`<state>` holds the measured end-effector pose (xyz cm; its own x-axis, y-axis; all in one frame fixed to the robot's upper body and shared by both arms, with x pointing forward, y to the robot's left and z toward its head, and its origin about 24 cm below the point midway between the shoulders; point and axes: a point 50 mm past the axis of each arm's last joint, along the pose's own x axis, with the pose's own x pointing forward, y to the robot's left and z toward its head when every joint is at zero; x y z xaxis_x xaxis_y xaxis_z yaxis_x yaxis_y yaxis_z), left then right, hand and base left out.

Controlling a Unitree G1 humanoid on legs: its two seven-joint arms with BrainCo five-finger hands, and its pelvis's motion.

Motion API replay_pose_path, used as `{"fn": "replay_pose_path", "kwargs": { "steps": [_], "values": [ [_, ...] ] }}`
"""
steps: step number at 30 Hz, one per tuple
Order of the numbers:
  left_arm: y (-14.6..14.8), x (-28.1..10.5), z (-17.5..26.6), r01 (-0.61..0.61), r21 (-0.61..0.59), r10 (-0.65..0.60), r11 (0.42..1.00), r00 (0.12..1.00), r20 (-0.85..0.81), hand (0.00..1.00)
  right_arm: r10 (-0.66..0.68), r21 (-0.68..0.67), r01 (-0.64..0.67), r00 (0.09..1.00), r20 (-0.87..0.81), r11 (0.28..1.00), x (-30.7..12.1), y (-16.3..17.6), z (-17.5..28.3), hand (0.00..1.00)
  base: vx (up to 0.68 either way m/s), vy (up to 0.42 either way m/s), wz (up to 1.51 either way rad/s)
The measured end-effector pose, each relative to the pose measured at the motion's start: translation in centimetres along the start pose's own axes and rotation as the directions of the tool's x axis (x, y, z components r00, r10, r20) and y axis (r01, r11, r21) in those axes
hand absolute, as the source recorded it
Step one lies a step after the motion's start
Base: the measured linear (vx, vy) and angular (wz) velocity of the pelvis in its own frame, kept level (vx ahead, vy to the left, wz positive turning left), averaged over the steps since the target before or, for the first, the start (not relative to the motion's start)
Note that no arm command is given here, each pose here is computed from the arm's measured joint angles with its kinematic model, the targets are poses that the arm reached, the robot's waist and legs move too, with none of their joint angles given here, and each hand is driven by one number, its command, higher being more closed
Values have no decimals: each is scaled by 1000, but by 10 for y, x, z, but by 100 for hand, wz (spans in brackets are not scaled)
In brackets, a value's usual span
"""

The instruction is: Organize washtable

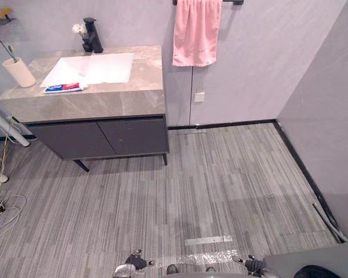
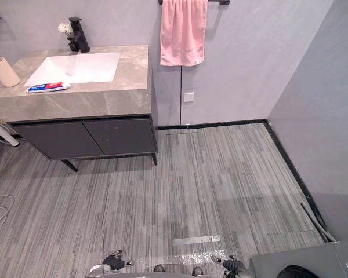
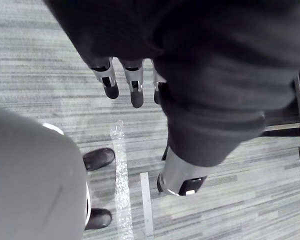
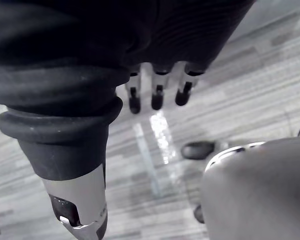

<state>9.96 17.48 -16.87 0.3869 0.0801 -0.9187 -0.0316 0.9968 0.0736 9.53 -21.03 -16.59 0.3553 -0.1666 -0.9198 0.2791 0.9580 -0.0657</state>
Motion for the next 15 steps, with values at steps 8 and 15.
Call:
{"fn": "replay_pose_path", "kwargs": {
  "steps": [8, 15],
  "values": [
    [1, 0, -2, -9, -40, 9, 999, 1000, -3, 0, 10, 3, -10, 1000, -7, 1000, 0, 4, -3, 0, 35, -22, -1],
    [4, -1, -7, -29, -86, 28, 996, 1000, -14, 0, 17, 13, -16, 1000, -8, 1000, 0, 7, -4, 0, -47, -28, 0]
  ]
}}
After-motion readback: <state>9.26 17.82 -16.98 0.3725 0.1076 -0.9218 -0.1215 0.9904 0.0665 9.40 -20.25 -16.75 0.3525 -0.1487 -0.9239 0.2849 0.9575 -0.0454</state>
